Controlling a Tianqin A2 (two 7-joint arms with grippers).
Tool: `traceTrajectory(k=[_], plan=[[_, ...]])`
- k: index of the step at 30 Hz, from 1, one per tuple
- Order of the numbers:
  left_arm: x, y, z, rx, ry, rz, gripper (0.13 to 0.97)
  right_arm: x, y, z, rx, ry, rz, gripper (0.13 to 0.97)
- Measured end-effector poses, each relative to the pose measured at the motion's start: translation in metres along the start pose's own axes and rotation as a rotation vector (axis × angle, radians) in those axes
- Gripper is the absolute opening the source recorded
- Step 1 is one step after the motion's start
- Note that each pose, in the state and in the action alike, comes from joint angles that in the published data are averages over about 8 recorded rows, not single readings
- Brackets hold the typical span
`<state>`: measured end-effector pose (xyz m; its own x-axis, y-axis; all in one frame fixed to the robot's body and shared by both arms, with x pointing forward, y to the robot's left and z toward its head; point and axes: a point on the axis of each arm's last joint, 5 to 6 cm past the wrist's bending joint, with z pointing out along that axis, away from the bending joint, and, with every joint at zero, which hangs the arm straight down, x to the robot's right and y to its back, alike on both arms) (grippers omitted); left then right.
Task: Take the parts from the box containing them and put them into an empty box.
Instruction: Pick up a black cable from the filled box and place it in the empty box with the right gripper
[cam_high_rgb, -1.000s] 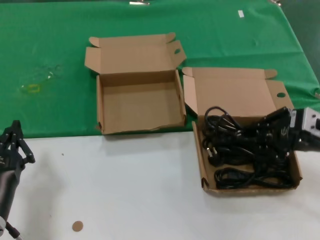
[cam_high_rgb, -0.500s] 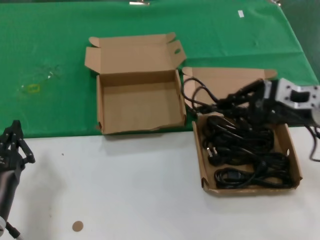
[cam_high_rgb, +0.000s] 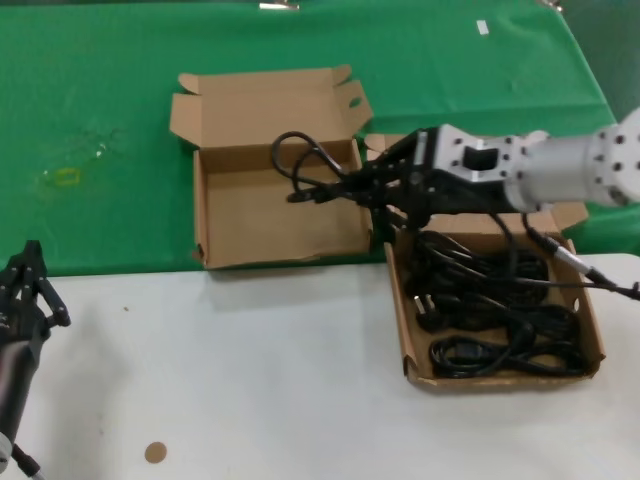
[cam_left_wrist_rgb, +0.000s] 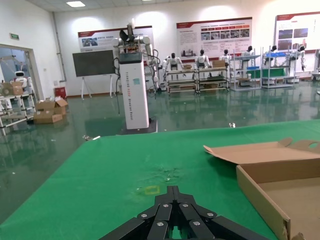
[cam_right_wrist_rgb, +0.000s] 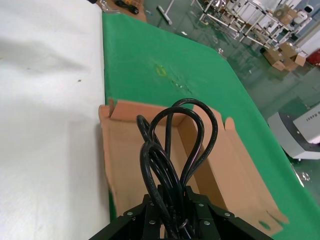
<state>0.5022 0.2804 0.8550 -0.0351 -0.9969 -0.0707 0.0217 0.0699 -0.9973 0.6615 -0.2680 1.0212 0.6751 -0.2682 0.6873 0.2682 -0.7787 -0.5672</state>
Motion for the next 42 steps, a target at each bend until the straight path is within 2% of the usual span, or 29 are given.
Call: traceTrajectory(k=[11, 19, 42], plan=[[0.0, 0.0, 0.0, 0.0, 0.0, 0.0, 0.144, 0.0, -0.036, 0.049, 0.035, -0.004, -0.019, 0.224], [0.0, 0.0, 0.0, 0.0, 0.0, 0.0, 0.144, 0.003, -0.052, 0.076, 0.044, 0.0, -0.019, 0.223], [0.0, 0.0, 0.0, 0.0, 0.0, 0.0, 0.144, 0.005, -0.041, 0.104, -0.019, 0.022, -0.012, 0.241]])
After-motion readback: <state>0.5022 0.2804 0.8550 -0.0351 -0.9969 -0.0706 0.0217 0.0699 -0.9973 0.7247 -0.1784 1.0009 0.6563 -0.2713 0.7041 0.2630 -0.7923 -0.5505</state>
